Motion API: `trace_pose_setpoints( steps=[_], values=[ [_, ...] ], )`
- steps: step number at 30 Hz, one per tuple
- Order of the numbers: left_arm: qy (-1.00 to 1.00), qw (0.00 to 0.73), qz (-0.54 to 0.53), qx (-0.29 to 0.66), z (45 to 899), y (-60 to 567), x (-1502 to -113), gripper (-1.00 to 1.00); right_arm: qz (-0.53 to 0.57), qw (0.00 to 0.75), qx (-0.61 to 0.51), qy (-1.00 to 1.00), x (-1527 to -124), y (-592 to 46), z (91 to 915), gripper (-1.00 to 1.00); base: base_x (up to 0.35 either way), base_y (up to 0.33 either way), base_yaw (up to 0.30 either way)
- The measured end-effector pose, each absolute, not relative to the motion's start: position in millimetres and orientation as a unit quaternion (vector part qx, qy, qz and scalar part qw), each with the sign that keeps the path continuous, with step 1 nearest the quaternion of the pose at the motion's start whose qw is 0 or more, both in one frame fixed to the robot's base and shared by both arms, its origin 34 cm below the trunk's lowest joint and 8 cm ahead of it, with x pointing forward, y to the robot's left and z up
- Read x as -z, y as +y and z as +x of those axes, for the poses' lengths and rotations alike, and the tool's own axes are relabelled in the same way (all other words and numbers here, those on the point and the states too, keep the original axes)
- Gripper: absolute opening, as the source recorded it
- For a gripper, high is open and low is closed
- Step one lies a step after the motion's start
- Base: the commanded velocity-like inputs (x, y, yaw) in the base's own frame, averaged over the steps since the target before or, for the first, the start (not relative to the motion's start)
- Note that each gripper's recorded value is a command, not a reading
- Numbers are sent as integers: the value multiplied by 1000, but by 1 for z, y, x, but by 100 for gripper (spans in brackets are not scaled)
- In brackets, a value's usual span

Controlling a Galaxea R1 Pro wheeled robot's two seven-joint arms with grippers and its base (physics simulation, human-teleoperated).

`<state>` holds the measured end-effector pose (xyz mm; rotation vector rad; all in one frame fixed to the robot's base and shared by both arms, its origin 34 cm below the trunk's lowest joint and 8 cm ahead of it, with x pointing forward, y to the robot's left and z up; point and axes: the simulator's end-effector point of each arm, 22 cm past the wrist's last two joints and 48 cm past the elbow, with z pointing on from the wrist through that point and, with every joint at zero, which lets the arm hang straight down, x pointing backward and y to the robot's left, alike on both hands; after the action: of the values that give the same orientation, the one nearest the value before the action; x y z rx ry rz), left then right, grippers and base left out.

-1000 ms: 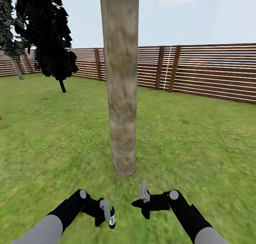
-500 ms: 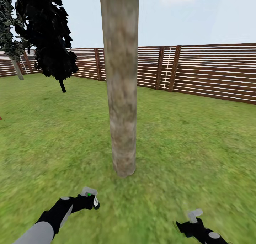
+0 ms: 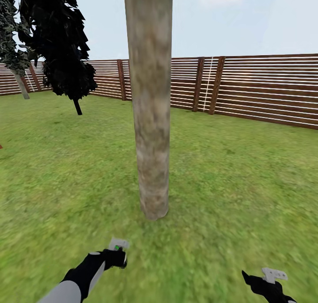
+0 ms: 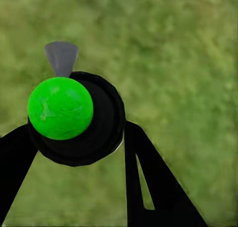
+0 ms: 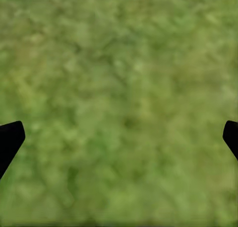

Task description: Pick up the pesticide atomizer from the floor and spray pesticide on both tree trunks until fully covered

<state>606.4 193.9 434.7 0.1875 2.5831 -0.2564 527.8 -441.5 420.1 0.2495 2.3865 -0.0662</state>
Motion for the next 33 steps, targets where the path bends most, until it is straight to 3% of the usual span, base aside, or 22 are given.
trace_pose_setpoints(
  steps=[9,21,33],
  values=[
    [987,143,46,63,570,208,-419,-100,97,362,25,927,-420,-440,528,100,0,0,-234],
    [987,149,36,35,627,202,-461,-100,97,361,25,927,-419,-440,527,100,0,0,-273],
    [986,156,34,38,656,197,-487,-100,97,361,25,927,-419,-439,527,100,0,0,-14]
  ],
)
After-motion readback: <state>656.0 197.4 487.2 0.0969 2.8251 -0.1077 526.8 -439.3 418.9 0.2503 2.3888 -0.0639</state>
